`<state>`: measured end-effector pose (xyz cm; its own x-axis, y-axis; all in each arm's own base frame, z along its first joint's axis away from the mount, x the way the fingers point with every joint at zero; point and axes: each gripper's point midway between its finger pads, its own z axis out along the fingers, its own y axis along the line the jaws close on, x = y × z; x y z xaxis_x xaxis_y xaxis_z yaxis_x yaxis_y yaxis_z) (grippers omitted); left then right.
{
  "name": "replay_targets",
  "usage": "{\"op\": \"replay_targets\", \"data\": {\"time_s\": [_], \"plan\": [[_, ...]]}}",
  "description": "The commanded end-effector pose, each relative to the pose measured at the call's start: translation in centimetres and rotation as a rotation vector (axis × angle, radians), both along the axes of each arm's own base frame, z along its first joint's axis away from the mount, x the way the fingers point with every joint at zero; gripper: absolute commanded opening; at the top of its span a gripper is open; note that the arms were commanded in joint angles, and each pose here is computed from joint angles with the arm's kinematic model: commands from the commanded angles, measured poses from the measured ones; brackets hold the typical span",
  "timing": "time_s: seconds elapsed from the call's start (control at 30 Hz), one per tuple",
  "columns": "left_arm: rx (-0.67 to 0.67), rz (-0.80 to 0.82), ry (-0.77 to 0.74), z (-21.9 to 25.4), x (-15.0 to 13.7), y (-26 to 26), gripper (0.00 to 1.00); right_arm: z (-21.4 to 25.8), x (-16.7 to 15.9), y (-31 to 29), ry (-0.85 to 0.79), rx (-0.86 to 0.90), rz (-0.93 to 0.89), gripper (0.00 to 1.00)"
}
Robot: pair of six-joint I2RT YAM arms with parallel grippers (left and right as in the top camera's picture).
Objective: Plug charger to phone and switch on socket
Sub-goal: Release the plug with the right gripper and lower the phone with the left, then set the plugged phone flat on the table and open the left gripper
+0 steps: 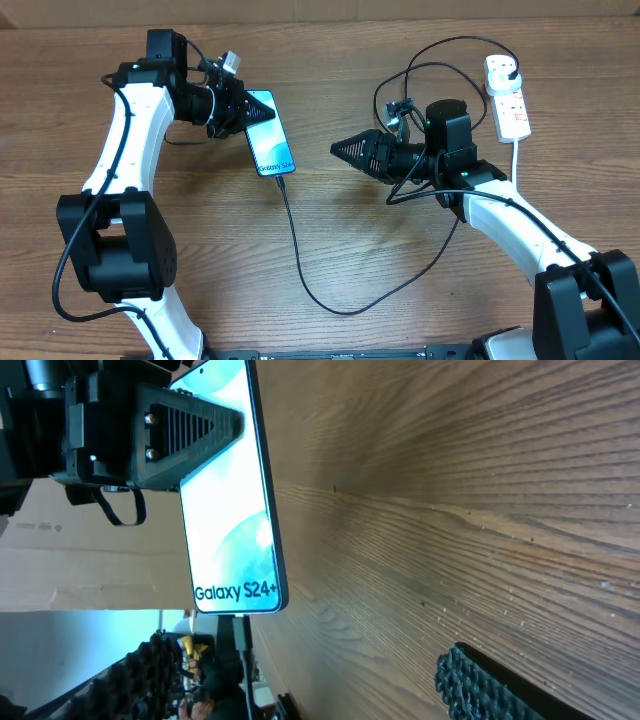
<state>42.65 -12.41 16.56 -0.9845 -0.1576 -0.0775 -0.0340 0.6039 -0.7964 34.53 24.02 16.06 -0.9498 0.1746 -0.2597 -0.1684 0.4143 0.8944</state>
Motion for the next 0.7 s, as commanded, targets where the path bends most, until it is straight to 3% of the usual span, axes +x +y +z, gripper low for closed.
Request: {"op": "replay_targets", "data": {"time_s": [0.0,0.27,0.53,0.67], "plan": [[0.04,-0.026,-0.038,0.0,0.2,0.1,0.04,0.4,0.6,0.0,-0.032,-0.009,-0.003,0.84],[0.298,-0.05,-0.056,-1.3,-0.1,3.2,0.04,0.0,0.5,-0.1,-0.019,-0.024,-0.009,0.84],[0.309,-0.172,-0.072,-4.1,-0.4,3.0,0.04,-1.4,0.2,0.4,0.005,-0.095,-0.037,0.86],[0.239,-0.202,-0.05,-6.0,-0.1,2.0,0.04,-1.9,0.0,0.8,-0.007,-0.13,-0.039,0.88]]}}
